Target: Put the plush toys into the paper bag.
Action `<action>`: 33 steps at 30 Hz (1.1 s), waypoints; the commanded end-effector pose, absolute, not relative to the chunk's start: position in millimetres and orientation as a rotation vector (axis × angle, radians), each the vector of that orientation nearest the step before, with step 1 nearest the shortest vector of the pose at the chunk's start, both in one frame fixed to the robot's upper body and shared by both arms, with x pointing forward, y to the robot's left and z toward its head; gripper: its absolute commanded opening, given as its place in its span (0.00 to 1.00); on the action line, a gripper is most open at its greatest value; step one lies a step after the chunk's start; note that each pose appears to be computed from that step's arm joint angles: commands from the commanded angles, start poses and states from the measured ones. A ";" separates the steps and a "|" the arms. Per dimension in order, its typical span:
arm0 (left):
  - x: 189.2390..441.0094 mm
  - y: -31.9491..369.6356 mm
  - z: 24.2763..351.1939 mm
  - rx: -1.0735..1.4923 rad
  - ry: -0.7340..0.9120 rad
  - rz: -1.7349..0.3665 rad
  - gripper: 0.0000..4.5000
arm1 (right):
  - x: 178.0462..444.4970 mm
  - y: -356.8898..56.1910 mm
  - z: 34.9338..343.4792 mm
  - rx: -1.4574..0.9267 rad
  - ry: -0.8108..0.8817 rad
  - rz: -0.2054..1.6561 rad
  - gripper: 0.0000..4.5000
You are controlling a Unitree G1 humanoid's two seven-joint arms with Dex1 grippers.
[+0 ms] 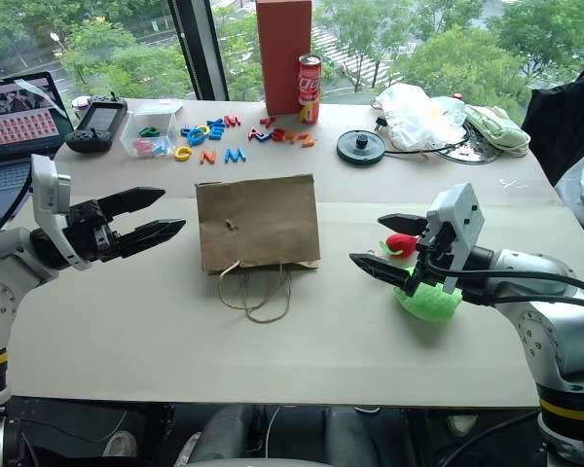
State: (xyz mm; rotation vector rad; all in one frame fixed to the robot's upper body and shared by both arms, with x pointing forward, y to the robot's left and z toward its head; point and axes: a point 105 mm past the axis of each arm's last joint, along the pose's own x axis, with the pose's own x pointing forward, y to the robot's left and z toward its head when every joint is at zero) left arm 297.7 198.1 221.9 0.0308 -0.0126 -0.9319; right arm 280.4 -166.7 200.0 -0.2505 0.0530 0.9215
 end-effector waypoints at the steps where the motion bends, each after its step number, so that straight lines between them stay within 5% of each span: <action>1: 297.3 197.4 231.8 0.056 -0.056 -0.941 1.00 | 276.7 -164.3 214.8 -0.280 -0.012 0.926 0.99; 6: 302.2 197.2 219.4 0.176 -0.030 -0.945 1.00 | 275.4 -162.3 213.5 -0.281 -0.004 0.936 0.99; 12: 319.0 192.7 170.9 0.704 0.002 -1.001 1.00 | 274.4 -159.4 213.6 -0.280 -0.003 0.944 0.99; 17: 326.9 168.0 141.8 1.054 -0.145 -1.114 1.00 | 270.2 -156.3 212.2 -0.275 -0.004 0.936 0.99; 30: 329.2 127.2 126.9 1.004 -0.368 -1.211 1.00 | 263.3 -155.6 209.8 -0.267 -0.003 0.886 0.99; 33: 328.7 128.0 122.3 0.997 -0.348 -1.234 0.76 | 262.5 -156.1 209.7 -0.266 -0.004 0.882 1.00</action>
